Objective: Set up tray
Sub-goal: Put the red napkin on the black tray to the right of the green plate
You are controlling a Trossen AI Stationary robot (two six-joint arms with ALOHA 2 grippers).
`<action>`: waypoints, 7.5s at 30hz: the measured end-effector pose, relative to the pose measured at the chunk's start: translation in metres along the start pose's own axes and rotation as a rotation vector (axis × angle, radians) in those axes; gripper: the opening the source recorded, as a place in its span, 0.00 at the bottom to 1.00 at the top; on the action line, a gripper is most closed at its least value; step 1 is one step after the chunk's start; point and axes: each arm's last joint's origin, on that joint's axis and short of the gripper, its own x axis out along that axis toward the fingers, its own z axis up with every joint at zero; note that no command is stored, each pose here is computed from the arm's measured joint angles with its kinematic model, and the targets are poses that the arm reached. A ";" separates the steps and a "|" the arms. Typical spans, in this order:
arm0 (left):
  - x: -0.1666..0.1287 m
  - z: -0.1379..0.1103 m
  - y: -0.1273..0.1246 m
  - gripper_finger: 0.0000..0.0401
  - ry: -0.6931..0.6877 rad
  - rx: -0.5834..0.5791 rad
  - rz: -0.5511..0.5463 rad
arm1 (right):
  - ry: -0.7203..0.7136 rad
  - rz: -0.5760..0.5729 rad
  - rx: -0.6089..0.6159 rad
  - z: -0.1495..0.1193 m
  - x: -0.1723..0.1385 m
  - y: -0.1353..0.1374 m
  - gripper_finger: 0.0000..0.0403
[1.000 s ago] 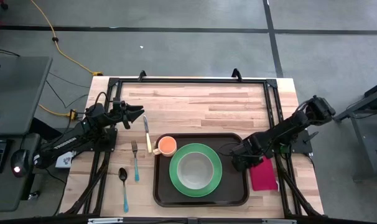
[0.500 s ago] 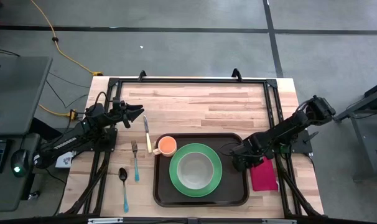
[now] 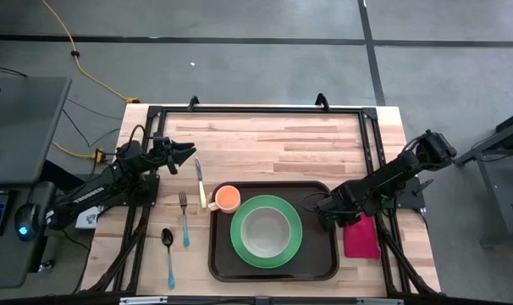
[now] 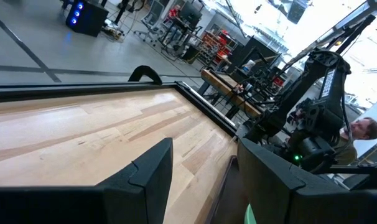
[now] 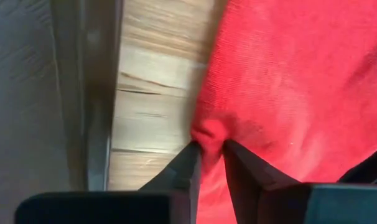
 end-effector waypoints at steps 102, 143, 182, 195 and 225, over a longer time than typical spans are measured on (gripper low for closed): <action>0.000 0.000 0.000 0.53 -0.009 -0.004 0.013 | 0.070 0.607 -0.079 0.011 -0.055 0.023 0.00; 0.000 0.001 0.001 0.53 -0.015 -0.009 0.022 | 0.058 0.630 -0.185 0.034 -0.042 0.042 0.00; 0.000 0.001 0.001 0.53 -0.031 -0.027 0.041 | 0.072 0.614 -0.350 0.050 -0.032 0.068 0.00; 0.000 0.001 0.001 0.53 -0.031 -0.027 0.041 | 0.057 0.609 -0.367 0.050 -0.032 0.068 0.00; 0.000 0.001 0.001 0.53 -0.025 -0.027 0.031 | 0.117 0.655 -0.426 0.054 -0.035 0.068 0.00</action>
